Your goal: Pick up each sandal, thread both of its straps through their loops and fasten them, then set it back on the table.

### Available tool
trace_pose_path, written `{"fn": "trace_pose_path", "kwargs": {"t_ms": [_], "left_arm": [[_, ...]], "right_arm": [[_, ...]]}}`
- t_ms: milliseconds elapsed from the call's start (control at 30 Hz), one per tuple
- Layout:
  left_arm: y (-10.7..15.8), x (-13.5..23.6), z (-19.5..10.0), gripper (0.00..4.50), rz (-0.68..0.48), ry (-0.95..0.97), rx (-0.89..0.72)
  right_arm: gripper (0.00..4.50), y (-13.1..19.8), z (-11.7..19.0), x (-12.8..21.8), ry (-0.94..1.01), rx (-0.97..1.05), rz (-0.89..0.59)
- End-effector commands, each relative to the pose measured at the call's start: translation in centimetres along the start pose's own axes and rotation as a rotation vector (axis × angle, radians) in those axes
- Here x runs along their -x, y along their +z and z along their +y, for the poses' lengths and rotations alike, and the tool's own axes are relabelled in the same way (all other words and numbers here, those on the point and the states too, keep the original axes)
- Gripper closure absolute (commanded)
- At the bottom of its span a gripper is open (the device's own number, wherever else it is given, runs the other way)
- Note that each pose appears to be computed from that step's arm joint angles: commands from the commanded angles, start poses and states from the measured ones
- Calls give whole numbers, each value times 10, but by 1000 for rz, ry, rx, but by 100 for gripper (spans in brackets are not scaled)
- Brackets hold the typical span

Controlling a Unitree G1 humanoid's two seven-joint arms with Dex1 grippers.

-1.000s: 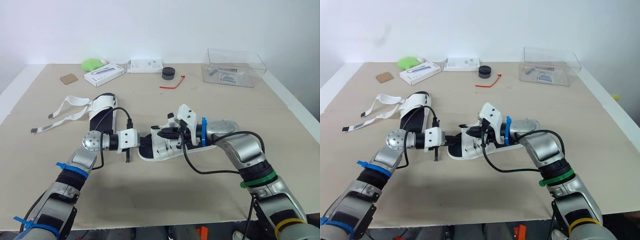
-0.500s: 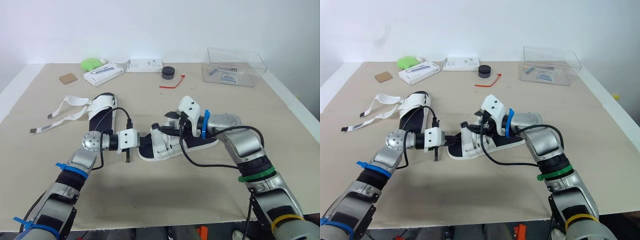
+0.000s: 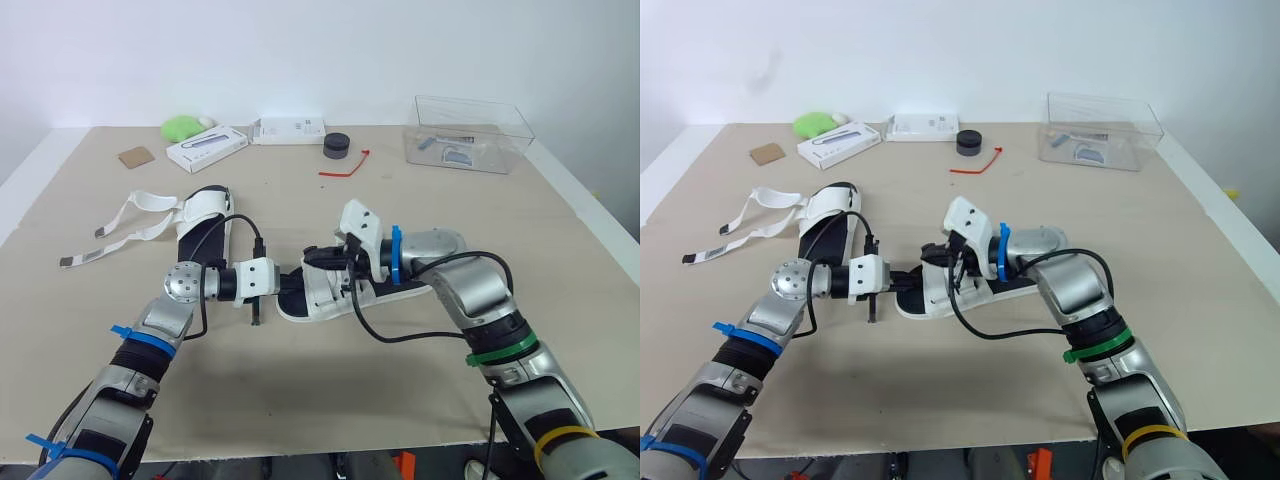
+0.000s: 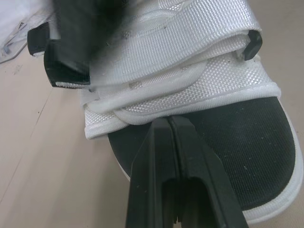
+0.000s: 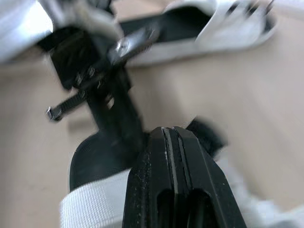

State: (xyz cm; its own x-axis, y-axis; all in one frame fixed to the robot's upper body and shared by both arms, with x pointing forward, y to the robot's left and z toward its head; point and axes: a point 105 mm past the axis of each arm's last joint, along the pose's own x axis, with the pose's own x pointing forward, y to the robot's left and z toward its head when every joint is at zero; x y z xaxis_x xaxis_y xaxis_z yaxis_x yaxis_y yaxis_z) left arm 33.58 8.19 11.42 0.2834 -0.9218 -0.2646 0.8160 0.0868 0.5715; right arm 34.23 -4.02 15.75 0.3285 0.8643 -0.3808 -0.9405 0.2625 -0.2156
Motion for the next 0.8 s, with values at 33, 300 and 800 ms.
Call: {"fn": "trace_pose_path", "kwargs": {"t_ms": [33,300,800], "left_arm": [[2,0,1,450,-3,2,-10],[2,-2,-1,450,-5,-2,-12],[1,-3,-1,450,-3,-12,-17]], "right_arm": [[448,1,-14,-3,-41,92,51],[448,10,-38,-1,-127,189,54],[359,39,-63,59,-246,143,-97]]}}
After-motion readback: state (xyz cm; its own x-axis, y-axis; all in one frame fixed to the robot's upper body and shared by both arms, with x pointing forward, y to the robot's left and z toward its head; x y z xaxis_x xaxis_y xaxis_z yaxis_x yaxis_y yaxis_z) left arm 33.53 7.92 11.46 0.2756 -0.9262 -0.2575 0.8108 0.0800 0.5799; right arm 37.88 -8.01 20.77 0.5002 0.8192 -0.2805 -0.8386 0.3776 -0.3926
